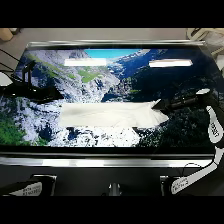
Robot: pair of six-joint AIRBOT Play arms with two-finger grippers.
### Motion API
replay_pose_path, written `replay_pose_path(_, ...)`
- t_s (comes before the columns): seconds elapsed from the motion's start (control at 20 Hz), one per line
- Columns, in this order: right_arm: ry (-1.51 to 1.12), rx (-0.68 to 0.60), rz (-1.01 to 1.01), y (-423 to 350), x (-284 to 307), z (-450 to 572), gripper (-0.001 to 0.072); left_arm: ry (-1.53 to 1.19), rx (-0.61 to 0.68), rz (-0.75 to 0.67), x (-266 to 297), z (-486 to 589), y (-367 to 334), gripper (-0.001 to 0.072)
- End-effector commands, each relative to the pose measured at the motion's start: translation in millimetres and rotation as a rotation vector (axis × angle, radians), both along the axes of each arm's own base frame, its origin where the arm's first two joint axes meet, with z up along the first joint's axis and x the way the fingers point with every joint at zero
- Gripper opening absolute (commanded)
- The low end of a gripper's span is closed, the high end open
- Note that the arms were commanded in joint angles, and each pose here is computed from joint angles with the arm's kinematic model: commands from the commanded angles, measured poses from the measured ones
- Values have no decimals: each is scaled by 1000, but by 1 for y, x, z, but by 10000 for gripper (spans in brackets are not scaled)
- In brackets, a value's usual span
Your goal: Fold the shirts.
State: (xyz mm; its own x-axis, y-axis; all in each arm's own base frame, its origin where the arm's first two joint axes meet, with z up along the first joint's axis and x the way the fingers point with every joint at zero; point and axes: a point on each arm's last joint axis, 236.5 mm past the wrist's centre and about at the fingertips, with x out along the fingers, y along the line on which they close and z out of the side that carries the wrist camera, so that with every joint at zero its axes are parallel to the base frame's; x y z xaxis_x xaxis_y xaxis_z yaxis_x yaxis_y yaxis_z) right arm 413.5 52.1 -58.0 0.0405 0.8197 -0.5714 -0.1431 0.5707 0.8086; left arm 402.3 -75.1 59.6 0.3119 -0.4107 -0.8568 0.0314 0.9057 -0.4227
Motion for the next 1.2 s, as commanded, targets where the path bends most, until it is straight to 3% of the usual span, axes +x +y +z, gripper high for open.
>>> replay_pose_path(0.0, -6, 86, 47, 12, -9, 22, 702, -3, 3, -6, 0, 0, 0, 709)
replay_pose_path(0.2, 15, 38, 146, 28, -25, 16, 705, -8, 4, -9, 1, 0, 0, 709)
replay_pose_path(0.4, 44, -155, 179, 32, -25, -19, 698, -6, 4, -9, 1, 0, 0, 709)
replay_pose_path(0.45, 61, -216, 174, 26, -25, -29, 634, -6, 4, -9, 0, 0, 0, 709)
replay_pose_path(0.6, 119, -344, 157, 2, -31, -46, 79, -6, 4, -9, 0, 0, 0, 709)
replay_pose_path(0.65, 108, -367, 164, -2, -31, -45, 23, -6, 4, -9, 1, 0, 0, 709)
replay_pose_path(0.75, 22, -416, 156, -10, -20, -29, 21, -7, 3, -9, 1, 0, 0, 701)
replay_pose_path(0.8, -44, -436, 135, -12, -10, -13, 21, -7, 0, -11, 0, 0, -2, 575)
replay_pose_path(0.85, -127, -462, 105, -15, 2, 11, 21, -12, -10, -14, 2, 1, -8, 333)
replay_pose_path(0.9, -200, -481, 81, -16, 11, 37, 20, -39, -42, -21, 7, 5, -22, 161)
replay_pose_path(1.0, -312, -492, 12, -14, 19, 96, 20, -87, -141, -57, 15, 9, -76, 42)
replay_pose_path(1.15, -444, -502, -42, -6, 8, 168, 20, -108, -235, -177, 9, -11, -188, 28)
